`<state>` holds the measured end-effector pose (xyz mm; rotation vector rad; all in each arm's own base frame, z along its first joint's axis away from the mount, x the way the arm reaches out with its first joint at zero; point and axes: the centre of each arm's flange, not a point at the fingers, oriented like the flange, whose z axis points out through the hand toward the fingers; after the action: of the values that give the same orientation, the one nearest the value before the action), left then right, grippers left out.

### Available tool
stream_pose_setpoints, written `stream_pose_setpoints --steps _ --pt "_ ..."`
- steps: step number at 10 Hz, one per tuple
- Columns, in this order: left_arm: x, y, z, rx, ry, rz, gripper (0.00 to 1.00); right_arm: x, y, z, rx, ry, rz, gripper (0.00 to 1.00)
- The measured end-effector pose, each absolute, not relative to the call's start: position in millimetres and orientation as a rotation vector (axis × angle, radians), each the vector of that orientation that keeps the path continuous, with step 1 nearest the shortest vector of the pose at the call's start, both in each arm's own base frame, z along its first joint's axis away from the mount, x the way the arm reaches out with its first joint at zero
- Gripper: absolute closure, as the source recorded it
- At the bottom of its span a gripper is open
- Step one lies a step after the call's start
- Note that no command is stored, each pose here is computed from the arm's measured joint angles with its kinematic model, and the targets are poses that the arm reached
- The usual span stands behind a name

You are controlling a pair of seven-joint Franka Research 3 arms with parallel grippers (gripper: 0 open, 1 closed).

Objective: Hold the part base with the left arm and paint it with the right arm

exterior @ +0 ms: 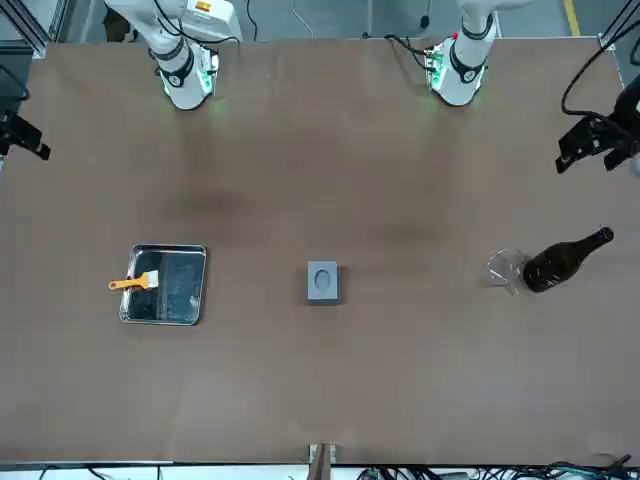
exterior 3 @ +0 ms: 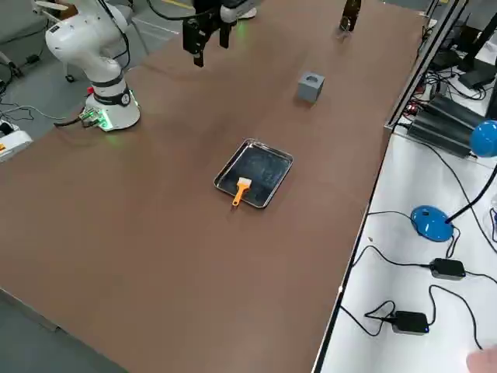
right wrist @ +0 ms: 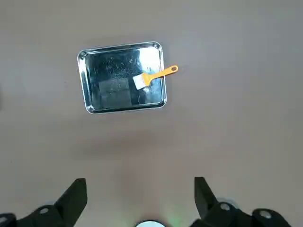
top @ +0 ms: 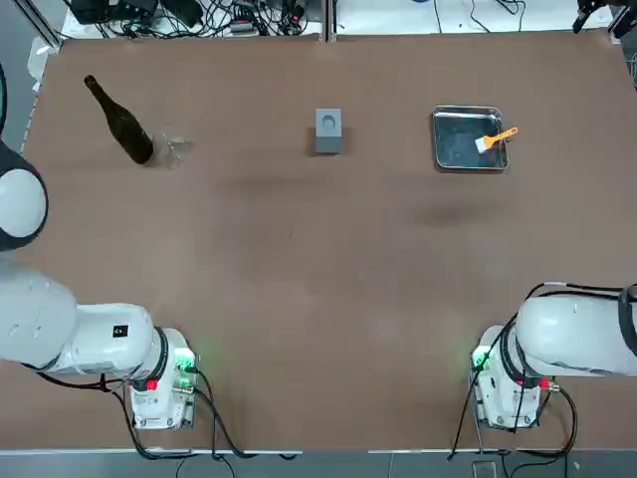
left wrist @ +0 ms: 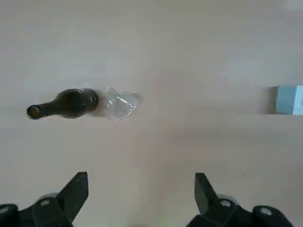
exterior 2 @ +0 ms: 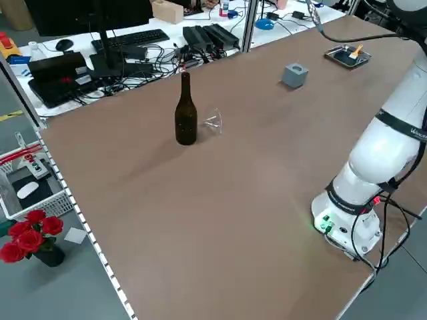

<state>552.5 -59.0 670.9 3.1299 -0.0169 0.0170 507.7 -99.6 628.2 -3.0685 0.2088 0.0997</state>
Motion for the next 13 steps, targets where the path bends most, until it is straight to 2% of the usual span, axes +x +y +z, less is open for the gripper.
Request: stream_pose_setpoints --steps 4,9,13 --pt "563.4 -165.8 615.5 3.1 -0.292 -0.113 0.01 530.5 -166.0 569.7 -2.822 0.311 0.145 0.0" --pt "567.0 -311.7 537.1 3.004 -0.619 -0.061 0.01 572.9 -253.3 459.1 -2.523 0.311 0.197 0.0" --pt "565.4 -402.5 451.4 2.938 -0.67 -0.017 0.09 597.9 -306.4 343.2 -2.343 0.29 0.134 0.0"
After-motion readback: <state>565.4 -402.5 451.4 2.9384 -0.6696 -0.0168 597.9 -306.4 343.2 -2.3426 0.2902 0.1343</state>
